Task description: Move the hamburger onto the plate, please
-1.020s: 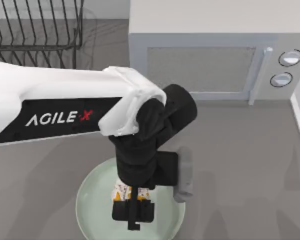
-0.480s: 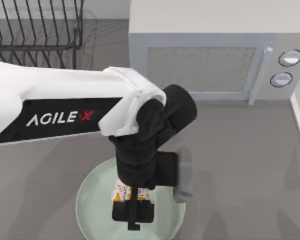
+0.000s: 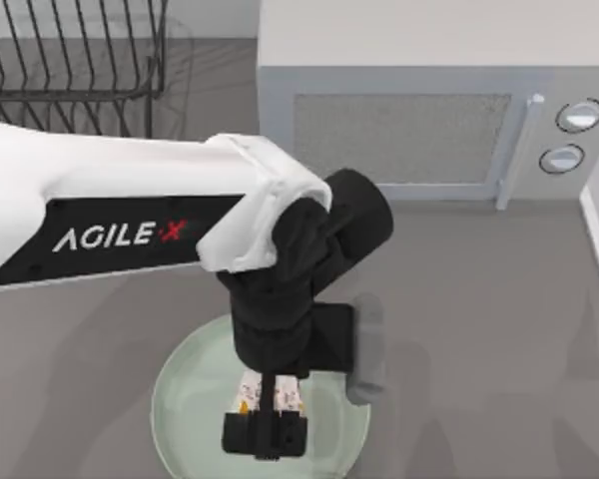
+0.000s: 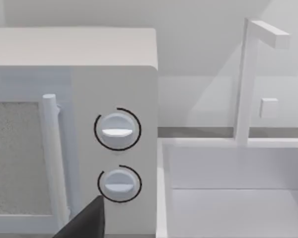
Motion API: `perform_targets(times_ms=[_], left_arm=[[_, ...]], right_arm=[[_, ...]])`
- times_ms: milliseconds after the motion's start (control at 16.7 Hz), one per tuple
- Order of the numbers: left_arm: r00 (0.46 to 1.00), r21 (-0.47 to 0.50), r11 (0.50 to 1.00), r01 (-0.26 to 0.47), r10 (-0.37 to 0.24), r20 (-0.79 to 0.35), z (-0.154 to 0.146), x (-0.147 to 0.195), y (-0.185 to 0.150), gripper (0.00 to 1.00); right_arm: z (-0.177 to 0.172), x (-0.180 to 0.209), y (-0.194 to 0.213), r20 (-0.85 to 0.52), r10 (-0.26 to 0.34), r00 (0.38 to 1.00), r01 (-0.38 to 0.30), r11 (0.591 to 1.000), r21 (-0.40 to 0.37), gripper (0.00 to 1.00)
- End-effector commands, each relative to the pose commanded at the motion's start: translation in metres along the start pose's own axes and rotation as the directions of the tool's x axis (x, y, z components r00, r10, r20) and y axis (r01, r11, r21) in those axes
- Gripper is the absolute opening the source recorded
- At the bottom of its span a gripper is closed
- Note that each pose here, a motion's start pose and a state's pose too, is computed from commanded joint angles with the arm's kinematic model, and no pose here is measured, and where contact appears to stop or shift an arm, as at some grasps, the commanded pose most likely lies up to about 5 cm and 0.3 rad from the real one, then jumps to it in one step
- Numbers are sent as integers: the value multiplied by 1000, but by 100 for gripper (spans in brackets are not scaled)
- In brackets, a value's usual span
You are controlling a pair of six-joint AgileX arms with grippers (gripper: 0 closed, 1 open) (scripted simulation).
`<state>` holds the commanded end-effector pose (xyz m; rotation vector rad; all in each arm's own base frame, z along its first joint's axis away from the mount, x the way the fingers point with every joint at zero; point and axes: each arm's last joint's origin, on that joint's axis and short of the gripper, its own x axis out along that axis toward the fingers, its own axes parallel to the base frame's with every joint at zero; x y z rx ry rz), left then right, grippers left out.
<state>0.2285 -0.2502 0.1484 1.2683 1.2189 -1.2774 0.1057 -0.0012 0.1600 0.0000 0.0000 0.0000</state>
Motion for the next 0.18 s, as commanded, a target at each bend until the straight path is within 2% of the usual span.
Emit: perform_targets(times_ms=[180], left_arm=[[1000, 0, 1000, 0, 0, 0, 0, 0, 0, 100]], right_arm=[[0, 0, 0, 0, 0, 1000, 0, 1000, 0, 100]])
